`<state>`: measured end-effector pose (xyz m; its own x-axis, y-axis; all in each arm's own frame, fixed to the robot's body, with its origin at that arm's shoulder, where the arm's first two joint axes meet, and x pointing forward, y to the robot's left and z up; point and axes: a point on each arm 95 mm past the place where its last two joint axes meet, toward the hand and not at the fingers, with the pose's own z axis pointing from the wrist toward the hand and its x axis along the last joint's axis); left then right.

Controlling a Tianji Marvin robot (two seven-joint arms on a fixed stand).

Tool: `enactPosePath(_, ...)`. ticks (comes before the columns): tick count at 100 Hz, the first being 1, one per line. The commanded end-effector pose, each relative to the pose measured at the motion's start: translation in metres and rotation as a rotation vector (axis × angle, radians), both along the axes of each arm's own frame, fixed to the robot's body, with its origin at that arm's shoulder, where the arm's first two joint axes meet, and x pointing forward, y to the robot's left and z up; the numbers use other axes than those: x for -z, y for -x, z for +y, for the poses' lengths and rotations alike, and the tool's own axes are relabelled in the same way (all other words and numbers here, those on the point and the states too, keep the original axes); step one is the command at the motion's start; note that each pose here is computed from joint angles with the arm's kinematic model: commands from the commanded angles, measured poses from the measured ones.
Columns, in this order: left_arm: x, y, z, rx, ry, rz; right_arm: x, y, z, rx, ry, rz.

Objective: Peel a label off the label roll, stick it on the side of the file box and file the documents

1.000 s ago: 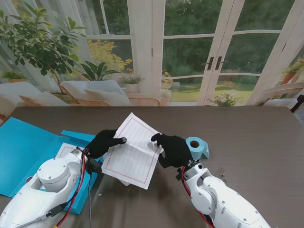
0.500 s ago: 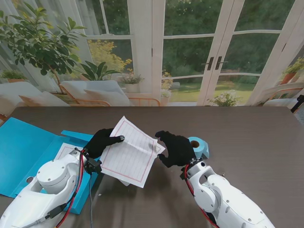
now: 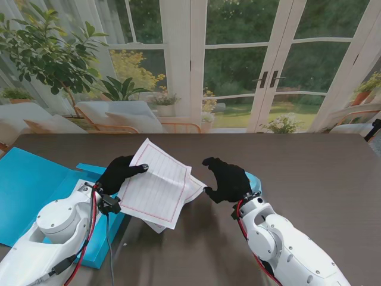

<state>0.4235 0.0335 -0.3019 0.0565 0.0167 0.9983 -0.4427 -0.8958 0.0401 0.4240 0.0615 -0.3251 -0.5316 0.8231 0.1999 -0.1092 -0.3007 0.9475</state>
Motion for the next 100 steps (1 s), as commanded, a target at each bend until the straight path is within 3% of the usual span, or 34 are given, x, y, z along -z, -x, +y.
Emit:
enactPosePath(1,-0.009,0.001,0.007,0.010,-0.013,-0.014,0.000,0.001,0.001,-0.001,0.003,0.010)
enactPosePath(35,-0.032,0.018,0.076,-0.085,-0.163,0.024,0.000,0.001,-0.001,0.003,-0.008,0.027)
enactPosePath(59,-0.027,0.027,0.115,-0.190,-0.243,0.079,0.001,0.000,0.002,-0.002,-0.020,0.030)
enactPosePath(100,-0.021,0.034,0.155,-0.292,-0.342,0.162,0.002,0.001,0.002,-0.005,-0.026,0.036)
